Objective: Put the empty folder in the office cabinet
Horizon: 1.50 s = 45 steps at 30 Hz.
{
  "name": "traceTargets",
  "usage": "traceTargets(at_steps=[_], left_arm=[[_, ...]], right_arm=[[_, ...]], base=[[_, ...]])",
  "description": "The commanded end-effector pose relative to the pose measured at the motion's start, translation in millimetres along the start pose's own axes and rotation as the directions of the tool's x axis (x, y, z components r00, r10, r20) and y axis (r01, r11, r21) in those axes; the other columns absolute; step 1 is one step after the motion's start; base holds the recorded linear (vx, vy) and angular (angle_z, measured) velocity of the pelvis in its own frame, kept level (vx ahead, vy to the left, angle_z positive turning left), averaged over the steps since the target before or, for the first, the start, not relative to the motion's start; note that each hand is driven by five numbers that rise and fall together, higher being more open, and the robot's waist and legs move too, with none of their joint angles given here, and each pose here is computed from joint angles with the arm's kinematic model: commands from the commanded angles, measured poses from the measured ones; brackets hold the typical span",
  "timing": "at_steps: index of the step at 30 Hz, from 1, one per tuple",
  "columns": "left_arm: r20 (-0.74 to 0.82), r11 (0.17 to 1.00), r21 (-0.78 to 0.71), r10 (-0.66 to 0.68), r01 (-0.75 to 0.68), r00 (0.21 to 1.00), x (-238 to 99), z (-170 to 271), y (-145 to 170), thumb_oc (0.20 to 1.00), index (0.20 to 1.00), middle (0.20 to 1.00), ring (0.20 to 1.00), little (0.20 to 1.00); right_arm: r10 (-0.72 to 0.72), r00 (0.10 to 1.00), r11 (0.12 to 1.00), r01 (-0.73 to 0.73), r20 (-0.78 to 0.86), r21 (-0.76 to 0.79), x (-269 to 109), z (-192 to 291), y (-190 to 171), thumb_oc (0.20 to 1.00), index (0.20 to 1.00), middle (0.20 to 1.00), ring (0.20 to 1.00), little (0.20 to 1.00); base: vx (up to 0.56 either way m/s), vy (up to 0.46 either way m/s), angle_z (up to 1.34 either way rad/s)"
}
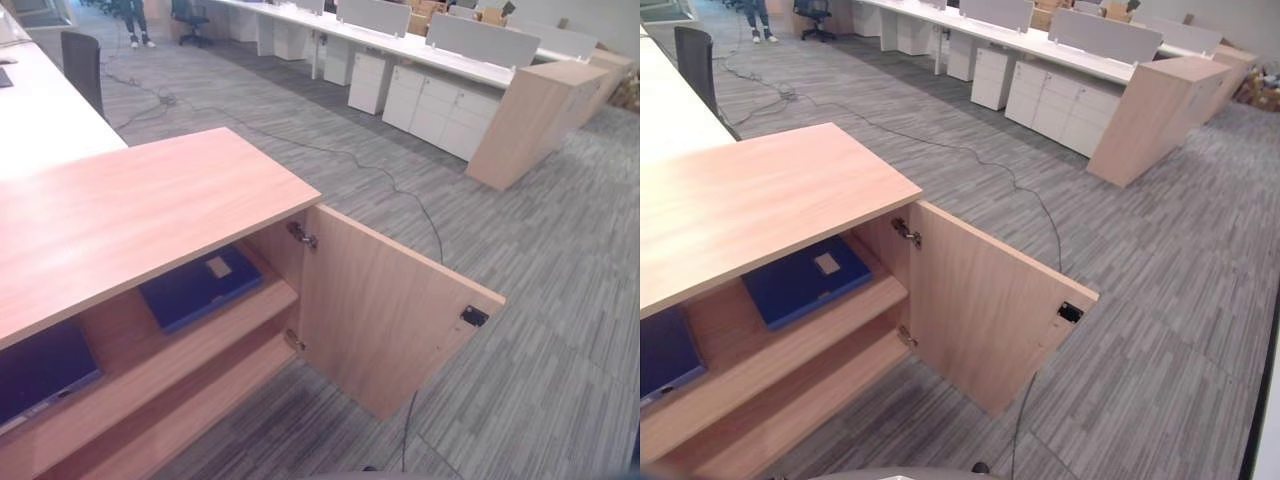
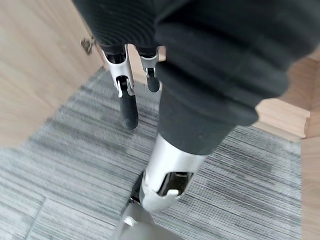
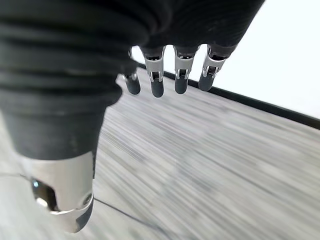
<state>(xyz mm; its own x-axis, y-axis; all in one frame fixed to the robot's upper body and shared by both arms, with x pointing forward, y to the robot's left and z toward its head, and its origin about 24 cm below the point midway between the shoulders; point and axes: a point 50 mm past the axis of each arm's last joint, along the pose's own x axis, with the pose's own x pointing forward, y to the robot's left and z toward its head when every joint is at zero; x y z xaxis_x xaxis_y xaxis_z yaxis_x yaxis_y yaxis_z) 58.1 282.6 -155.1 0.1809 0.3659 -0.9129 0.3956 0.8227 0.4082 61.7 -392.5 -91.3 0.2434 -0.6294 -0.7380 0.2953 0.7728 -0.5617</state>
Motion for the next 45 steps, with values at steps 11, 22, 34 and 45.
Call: traceTargets(at_steps=[11, 22, 34, 45], left_arm=[[0.109, 0.993, -0.039, -0.106, 0.111, 0.988, -5.9, 32.2, -49.8, 1.000, 1.000, 1.000, 1.000, 1.000], [0.109, 0.992, -0.025, -0.120, 0.123, 0.987, -7.0, 25.7, -55.5, 1.000, 1.000, 1.000, 1.000, 1.000], [0.109, 0.992, -0.018, -0.119, 0.122, 0.987, -7.1, 23.3, -56.0, 1.000, 1.000, 1.000, 1.000, 1.000], [0.064, 0.993, -0.033, -0.112, 0.115, 0.992, -6.7, 8.0, -54.8, 1.000, 1.000, 1.000, 1.000, 1.000]], right_arm=[[0.065, 0.678, 0.998, -0.035, 0.732, -0.056, -74.0, 134.0, 50.6, 1.000, 1.000, 1.000, 1.000, 1.000], [0.069, 0.532, 0.995, -0.101, 0.844, -0.018, -98.7, 171.7, 53.9, 1.000, 1.000, 1.000, 1.000, 1.000], [-0.022, 0.507, 0.997, -0.048, 0.862, 0.053, -98.0, 198.3, 34.3, 1.000, 1.000, 1.000, 1.000, 1.000], [-0.119, 0.456, 0.990, -0.017, 0.882, 0.142, -104.9, 222.7, 8.2, 1.000, 1.000, 1.000, 1.000, 1.000]], base=[[0.00, 0.015, 0.01], [-0.01, -0.006, 0.09], [-0.01, -0.012, 0.09], [-0.01, -0.008, 0.09]])
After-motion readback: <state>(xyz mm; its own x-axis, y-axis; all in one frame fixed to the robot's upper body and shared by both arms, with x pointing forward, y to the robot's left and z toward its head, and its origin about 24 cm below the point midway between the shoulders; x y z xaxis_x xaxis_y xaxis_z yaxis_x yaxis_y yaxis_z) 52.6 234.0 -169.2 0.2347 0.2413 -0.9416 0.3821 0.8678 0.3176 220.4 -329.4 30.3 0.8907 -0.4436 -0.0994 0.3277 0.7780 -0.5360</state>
